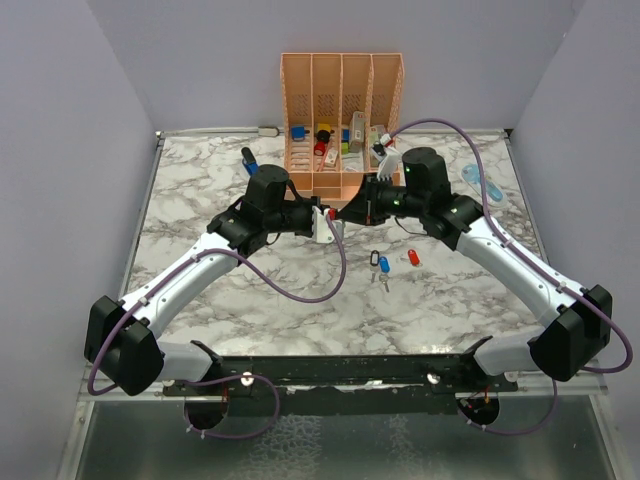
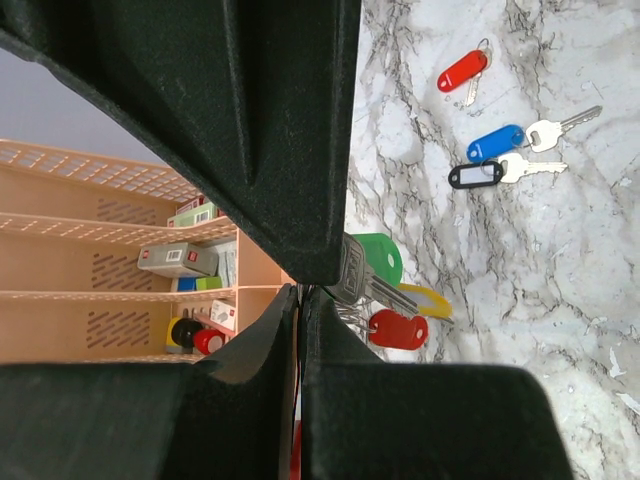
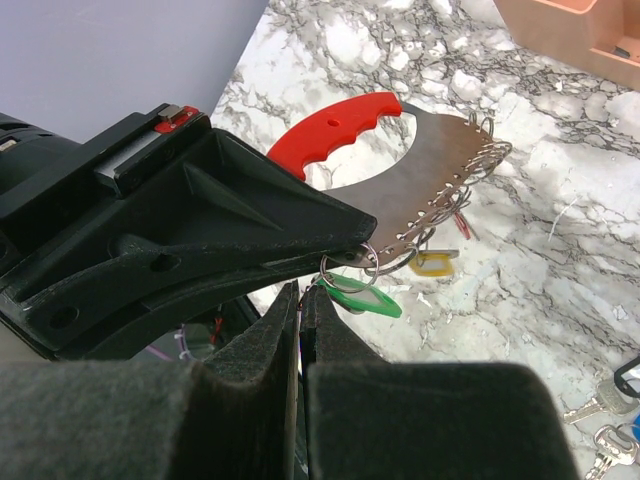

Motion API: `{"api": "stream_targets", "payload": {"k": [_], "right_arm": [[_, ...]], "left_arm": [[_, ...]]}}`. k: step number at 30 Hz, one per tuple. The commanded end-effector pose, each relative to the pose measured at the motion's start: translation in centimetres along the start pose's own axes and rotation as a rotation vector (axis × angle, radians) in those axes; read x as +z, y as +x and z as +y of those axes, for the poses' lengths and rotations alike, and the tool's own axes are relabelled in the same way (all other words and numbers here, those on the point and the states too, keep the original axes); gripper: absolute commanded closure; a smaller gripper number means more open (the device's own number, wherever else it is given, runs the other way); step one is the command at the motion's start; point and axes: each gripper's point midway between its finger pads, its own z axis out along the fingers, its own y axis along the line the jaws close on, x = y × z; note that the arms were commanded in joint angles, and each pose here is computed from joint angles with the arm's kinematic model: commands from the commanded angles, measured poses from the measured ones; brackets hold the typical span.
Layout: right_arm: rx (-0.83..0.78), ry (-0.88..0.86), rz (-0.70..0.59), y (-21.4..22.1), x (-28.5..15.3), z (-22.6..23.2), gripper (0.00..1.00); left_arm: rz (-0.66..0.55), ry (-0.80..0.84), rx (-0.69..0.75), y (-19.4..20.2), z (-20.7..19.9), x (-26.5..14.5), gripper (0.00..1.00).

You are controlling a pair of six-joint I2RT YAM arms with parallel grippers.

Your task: Put the keys on the keyring

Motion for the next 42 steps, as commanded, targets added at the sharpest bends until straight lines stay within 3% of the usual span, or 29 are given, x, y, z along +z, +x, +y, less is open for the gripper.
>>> {"api": "stream_targets", "payload": {"k": [1,27,42], "right_arm": [[-0.015,-0.054,0.002,0.0,-0.1,1.9,0.99],[-0.13,-0.193,0.057,0.7,-1.3,4.4,0.99],[-0.118,-0.133,0.037,-0.2,-2.7,4.7,0.99]], "left_arm": [[-0.084,-0.028,0.036,-2.5,1.4,0.1,1.0],[-0.263,0.128,0.013,-7.4,-0.1,-0.9,1.0],[-0.421,0.206,-0.179,-11.5,0.4,-1.4,1.0]]}}
